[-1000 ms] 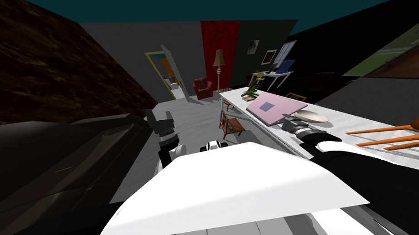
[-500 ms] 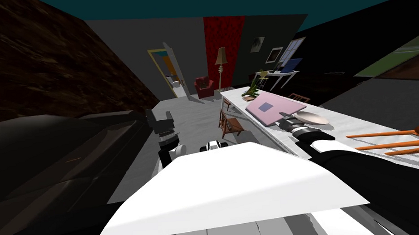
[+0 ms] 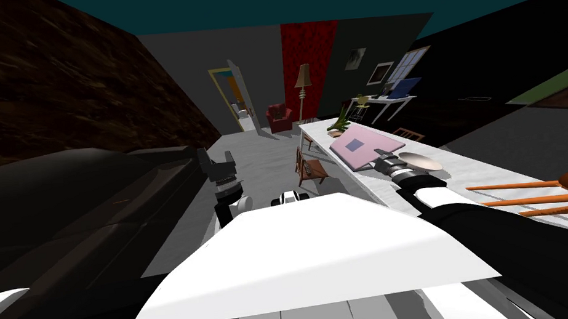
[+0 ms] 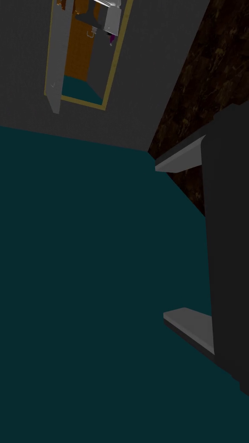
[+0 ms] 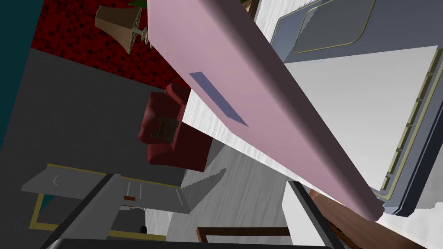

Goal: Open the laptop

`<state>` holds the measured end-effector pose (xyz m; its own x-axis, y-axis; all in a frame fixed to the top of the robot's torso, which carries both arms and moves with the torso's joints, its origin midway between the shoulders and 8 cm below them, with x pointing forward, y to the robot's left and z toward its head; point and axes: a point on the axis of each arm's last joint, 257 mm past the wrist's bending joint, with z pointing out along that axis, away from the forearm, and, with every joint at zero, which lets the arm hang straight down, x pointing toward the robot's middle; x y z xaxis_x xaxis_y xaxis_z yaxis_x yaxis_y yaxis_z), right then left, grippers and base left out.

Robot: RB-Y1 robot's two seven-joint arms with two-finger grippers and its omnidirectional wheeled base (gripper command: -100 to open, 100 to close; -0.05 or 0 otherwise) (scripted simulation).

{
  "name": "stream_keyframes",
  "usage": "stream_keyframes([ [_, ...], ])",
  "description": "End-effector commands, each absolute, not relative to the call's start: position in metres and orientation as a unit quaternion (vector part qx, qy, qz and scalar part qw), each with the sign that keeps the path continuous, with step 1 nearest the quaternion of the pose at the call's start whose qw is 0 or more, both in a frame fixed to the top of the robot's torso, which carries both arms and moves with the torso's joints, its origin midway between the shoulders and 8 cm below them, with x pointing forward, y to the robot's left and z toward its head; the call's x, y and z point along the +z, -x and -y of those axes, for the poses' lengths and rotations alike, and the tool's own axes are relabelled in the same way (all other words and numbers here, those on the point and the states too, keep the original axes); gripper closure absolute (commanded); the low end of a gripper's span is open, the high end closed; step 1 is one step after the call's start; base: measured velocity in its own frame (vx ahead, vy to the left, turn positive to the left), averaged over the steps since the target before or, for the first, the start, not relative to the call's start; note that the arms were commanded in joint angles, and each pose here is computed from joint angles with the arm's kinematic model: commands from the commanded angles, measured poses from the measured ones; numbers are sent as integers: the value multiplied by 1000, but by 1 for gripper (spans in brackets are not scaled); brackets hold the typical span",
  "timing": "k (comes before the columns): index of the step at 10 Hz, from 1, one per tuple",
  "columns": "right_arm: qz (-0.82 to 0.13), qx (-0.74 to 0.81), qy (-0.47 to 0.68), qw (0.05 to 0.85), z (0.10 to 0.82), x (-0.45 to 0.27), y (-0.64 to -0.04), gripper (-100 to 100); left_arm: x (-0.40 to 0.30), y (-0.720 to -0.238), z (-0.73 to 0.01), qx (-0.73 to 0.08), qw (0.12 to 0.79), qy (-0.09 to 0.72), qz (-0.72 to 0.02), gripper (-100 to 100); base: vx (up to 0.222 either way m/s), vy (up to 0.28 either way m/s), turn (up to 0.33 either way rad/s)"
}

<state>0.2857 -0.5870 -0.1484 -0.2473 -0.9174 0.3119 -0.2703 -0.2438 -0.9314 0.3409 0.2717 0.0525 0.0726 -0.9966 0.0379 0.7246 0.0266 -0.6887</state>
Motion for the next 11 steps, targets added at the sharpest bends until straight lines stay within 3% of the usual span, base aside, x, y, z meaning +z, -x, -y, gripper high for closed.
stream_keyframes([
  [1, -534, -576, 556, 273, 584, -148, -287, -100, 52, -341, -272, -637, 675, 284, -240, 0, -4, 3, -24],
  [3, -491, -595, 572, 277, 563, -131, -305, -100, 53, -341, -272, -637, 675, 284, -240, 0, -106, -115, 205],
  [11, -435, -622, 586, 283, 535, -107, -326, -100, 52, -341, -272, -637, 675, 284, -240, 0, -71, -103, 69],
])
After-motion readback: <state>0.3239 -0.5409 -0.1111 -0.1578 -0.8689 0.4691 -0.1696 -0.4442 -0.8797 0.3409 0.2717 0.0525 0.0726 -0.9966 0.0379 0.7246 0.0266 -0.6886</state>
